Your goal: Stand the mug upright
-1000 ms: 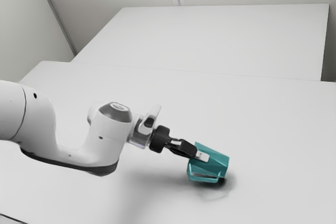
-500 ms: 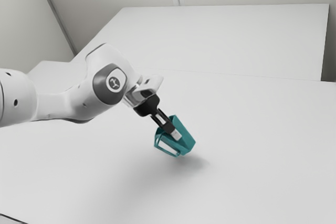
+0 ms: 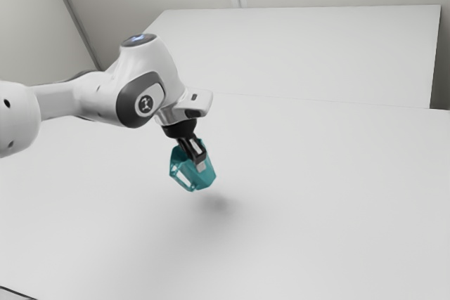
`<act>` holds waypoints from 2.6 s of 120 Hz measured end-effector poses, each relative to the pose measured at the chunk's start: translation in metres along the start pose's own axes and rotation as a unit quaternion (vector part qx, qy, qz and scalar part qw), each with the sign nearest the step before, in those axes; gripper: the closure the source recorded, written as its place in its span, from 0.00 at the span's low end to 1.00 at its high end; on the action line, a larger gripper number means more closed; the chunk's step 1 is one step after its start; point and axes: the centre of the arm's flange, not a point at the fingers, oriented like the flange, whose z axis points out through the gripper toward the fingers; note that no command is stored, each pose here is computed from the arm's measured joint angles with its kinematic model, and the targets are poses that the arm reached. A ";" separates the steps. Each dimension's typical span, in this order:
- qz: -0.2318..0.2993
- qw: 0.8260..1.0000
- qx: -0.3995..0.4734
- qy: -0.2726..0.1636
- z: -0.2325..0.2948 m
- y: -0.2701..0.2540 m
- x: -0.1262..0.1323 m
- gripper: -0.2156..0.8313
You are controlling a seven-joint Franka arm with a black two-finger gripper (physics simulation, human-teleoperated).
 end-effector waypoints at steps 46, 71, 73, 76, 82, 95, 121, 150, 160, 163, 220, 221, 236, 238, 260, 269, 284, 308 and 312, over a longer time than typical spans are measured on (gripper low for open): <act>-0.091 0.994 0.042 -0.033 0.011 -0.018 -0.015 0.96; -0.130 0.989 0.057 -0.040 0.026 -0.019 -0.028 0.95; -0.132 0.989 0.060 -0.039 0.026 -0.019 -0.028 0.95; -0.136 0.988 0.063 -0.038 0.026 -0.021 -0.028 0.95; -0.144 0.987 0.069 -0.035 0.028 -0.024 -0.029 0.95; -0.155 0.984 0.082 -0.027 0.030 -0.026 -0.029 0.95; -0.180 0.979 0.093 -0.019 0.042 -0.033 -0.029 0.95; -0.201 0.975 0.095 -0.014 0.055 -0.035 -0.026 0.94; -0.207 0.974 0.094 -0.015 0.059 -0.035 -0.025 0.94; -0.209 0.973 0.094 -0.016 0.061 -0.035 -0.025 0.94; -0.233 0.968 0.088 -0.027 0.078 -0.036 -0.025 0.94; -0.234 0.968 0.088 -0.026 0.078 -0.036 -0.025 0.93; -0.238 0.967 0.086 -0.024 0.077 -0.036 -0.025 0.81; -0.239 0.967 0.086 -0.023 0.076 -0.036 -0.025 0.79; -0.243 0.966 0.088 -0.009 0.062 -0.033 -0.025 0.48; -0.242 0.966 0.091 0.000 0.053 -0.028 -0.025 0.40; -0.241 0.965 0.097 0.016 0.033 -0.023 -0.026 0.32; -0.258 0.962 0.084 0.019 -0.005 -0.021 -0.016 0.26; -0.263 0.961 0.080 0.017 -0.013 -0.023 -0.014 0.26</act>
